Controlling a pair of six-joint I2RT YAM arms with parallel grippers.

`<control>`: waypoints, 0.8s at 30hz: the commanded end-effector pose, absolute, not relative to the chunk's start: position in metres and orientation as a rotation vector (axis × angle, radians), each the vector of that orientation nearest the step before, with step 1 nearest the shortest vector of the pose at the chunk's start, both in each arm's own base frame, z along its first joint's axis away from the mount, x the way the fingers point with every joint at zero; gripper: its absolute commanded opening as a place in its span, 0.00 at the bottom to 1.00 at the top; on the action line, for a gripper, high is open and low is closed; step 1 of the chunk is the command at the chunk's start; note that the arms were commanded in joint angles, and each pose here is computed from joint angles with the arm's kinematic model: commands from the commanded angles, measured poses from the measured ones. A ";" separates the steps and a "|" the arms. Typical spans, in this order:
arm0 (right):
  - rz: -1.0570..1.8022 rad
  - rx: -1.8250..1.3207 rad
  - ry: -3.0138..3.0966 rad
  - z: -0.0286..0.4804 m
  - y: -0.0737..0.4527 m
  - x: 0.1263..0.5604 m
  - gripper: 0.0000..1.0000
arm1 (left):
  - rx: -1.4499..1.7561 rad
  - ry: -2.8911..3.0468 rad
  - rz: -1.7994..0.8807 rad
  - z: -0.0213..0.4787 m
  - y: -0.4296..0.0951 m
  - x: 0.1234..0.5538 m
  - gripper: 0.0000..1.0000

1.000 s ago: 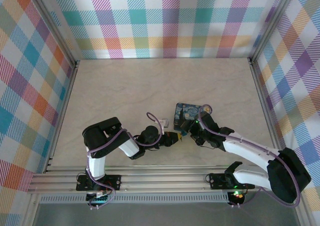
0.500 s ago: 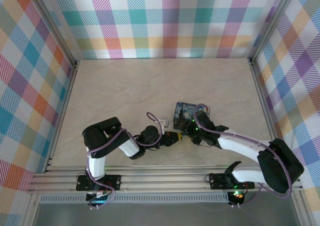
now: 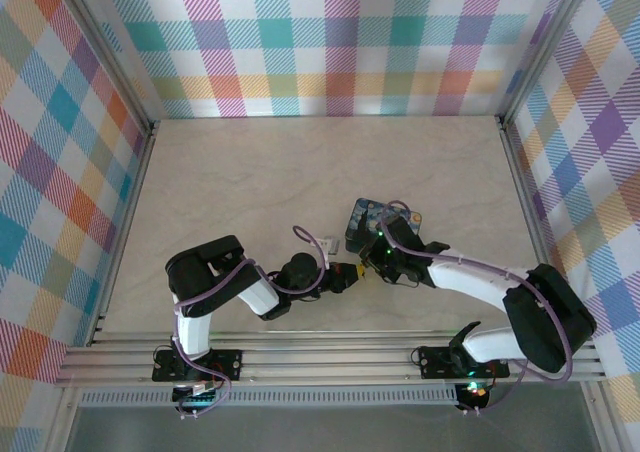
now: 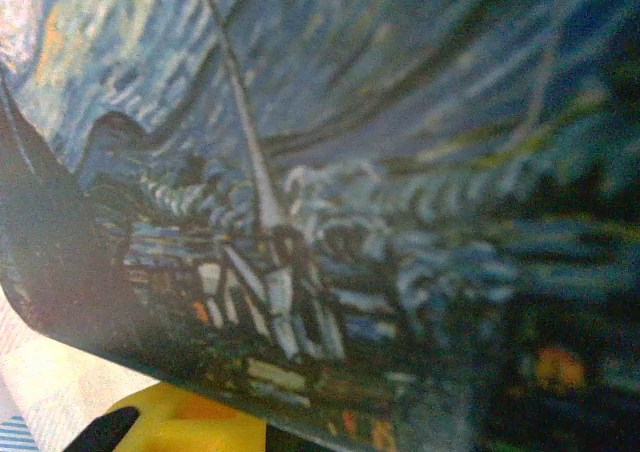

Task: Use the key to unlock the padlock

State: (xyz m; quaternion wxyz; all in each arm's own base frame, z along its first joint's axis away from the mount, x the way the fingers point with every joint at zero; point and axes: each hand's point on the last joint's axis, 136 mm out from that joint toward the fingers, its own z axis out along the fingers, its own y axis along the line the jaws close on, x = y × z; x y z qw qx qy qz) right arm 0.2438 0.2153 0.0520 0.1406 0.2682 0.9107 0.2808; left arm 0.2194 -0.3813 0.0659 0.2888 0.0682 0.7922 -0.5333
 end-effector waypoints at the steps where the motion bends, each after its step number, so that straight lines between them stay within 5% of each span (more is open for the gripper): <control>1: 0.828 0.702 2.688 0.059 0.225 0.240 0.04 | 0.270 2.049 -1.425 0.080 -0.386 0.214 0.00; 14: 0.877 0.492 2.909 0.063 0.258 0.237 0.00 | 0.890 1.889 -1.005 0.101 -0.410 0.198 0.00; 24: 0.910 0.387 3.018 0.070 0.270 0.235 0.00 | 1.425 1.658 -0.223 0.068 -0.414 0.190 0.00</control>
